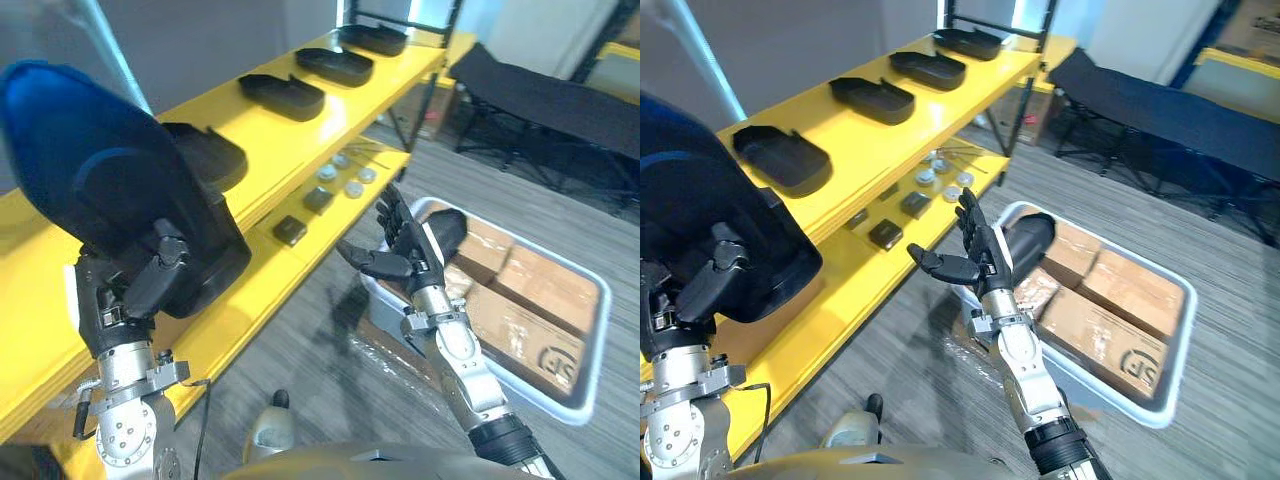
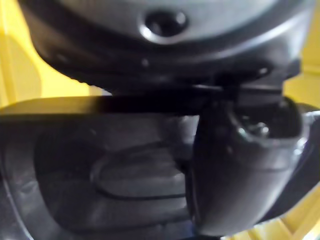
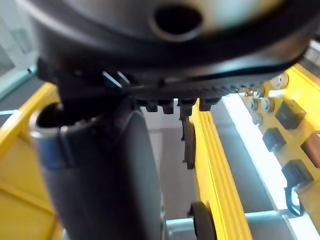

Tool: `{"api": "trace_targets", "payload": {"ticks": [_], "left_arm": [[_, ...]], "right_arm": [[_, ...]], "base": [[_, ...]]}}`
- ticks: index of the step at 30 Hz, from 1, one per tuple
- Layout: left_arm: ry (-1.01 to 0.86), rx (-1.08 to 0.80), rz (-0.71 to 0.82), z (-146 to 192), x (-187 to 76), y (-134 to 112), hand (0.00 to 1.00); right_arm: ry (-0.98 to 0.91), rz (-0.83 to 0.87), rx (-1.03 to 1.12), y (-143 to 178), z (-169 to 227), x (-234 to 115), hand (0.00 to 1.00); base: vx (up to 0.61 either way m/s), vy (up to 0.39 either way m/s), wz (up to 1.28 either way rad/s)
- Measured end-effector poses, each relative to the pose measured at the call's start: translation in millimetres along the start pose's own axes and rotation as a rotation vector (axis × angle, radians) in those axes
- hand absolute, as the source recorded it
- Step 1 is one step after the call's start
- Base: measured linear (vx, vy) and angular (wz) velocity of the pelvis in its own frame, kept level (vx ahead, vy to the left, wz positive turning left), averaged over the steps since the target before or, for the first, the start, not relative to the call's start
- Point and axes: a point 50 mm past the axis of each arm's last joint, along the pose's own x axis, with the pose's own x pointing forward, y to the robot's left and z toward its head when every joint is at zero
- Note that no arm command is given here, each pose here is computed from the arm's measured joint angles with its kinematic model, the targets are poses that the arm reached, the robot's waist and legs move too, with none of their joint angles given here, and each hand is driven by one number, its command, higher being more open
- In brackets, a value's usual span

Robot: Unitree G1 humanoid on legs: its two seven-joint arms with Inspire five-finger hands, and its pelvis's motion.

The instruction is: Walk over and take three plastic housings, then place them on the shelf

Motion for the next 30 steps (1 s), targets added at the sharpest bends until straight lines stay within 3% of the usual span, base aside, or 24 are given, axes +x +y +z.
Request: {"api": "trace_targets", "payload": {"ticks": [3,8,10,23,30], "left_arm": [[-0.006,-0.001,-0.022,0.7,1.6,-1.0,0.0],[-0.058,-0.063,-0.272,2.2,19.4,-27.4,0.0],[-0.065,-0.079,-0.306,1.9,21.5,-34.5,0.0],[-0.012,-0.093,-0.253,-8.7,17.7,-37.5,0.0],[-0.052,-0.003,-0.214,-6.2,28.9,-24.2,0.0]], "right_arm": [[-0.001,0.016,0.006,3.5,-0.5,-0.3,1.0],[0.043,-0.122,-0.007,-21.3,-9.3,-18.0,1.0],[0.051,-0.143,-0.01,-26.7,-10.7,-21.4,1.0],[-0.111,-0.145,-0.025,-30.4,13.6,-19.0,1.0],[-0.234,-0.202,0.002,-29.5,32.0,-12.0,1.0]], "base": [[0.01,0.026,0.51],[0.05,-0.073,1.12],[0.04,-0.03,0.37],[-0.08,0.019,0.01],[0.18,0.153,0.36]]}}
